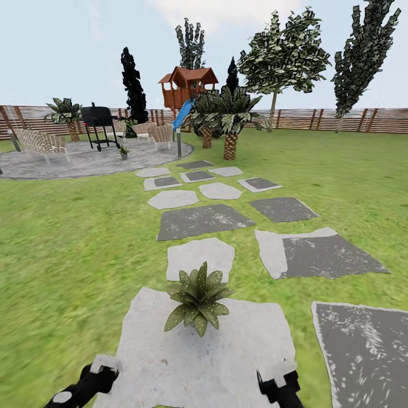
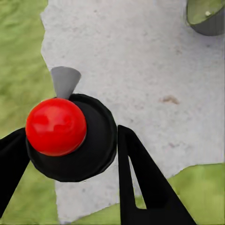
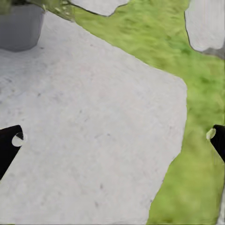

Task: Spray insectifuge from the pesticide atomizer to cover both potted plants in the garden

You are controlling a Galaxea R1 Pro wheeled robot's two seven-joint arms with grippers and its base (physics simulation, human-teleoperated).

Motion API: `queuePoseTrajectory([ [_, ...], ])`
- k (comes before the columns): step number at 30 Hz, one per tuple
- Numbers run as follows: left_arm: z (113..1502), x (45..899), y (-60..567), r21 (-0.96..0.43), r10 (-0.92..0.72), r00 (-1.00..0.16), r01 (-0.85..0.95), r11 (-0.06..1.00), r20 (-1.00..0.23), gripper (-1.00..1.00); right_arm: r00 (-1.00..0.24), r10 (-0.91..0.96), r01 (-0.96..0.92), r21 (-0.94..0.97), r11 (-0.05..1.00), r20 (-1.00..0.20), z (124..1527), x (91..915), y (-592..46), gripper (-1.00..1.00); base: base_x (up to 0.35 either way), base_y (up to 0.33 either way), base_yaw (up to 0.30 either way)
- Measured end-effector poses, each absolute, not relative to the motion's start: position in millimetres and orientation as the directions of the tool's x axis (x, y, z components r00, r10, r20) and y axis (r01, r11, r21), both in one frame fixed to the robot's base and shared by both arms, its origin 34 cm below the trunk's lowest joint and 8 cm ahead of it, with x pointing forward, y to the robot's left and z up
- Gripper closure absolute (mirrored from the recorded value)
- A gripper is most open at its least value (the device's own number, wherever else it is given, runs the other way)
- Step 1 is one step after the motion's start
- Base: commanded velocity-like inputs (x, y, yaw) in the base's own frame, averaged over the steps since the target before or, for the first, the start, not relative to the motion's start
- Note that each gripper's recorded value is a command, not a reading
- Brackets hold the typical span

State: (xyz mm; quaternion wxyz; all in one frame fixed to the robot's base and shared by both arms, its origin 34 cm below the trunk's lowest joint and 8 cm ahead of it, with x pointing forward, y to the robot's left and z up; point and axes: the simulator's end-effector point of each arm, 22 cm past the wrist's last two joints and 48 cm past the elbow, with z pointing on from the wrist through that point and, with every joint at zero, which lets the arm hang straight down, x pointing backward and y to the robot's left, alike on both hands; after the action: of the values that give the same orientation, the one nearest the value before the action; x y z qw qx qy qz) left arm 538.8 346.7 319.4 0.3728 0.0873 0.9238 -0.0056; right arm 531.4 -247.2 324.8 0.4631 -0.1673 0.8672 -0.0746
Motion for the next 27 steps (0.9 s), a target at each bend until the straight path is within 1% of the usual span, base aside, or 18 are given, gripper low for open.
queuePoseTrajectory([
  [3, 311.4, 526.0, 357.2, 0.106, 0.102, -0.696, 0.037, 0.994, -0.710, 1.00, -0.555, -0.206, -0.020, -0.234, 0.972, -0.806, 321.9, 513.2, -277.2, -1.00, 0.000, 0.000, 0.000],
  [5, 306.2, 516.3, 360.3, 0.135, 0.077, -0.701, -0.028, 0.990, -0.709, 1.00, -0.564, -0.165, 0.031, -0.220, 0.975, -0.809, 320.8, 509.0, -285.7, -1.00, 0.000, 0.000, 0.000],
  [13, 288.7, 486.7, 343.7, 0.131, 0.067, -0.731, -0.031, 0.991, -0.679, 1.00, -0.577, -0.154, 0.036, -0.213, 0.976, -0.802, 316.5, 503.2, -284.6, -1.00, 0.000, 0.000, 0.000],
  [21, 288.4, 485.6, 344.8, 0.129, 0.060, -0.731, -0.038, 0.991, -0.680, 1.00, -0.623, -0.150, 0.022, -0.209, 0.978, -0.767, 298.5, 470.3, -281.8, -1.00, 0.000, 0.000, 0.000],
  [27, 289.2, 486.3, 346.9, 0.134, 0.062, -0.729, -0.041, 0.990, -0.681, 1.00, -0.628, -0.150, 0.020, -0.209, 0.978, -0.763, 296.6, 466.1, -282.0, -1.00, 0.000, 0.000, 0.000],
])
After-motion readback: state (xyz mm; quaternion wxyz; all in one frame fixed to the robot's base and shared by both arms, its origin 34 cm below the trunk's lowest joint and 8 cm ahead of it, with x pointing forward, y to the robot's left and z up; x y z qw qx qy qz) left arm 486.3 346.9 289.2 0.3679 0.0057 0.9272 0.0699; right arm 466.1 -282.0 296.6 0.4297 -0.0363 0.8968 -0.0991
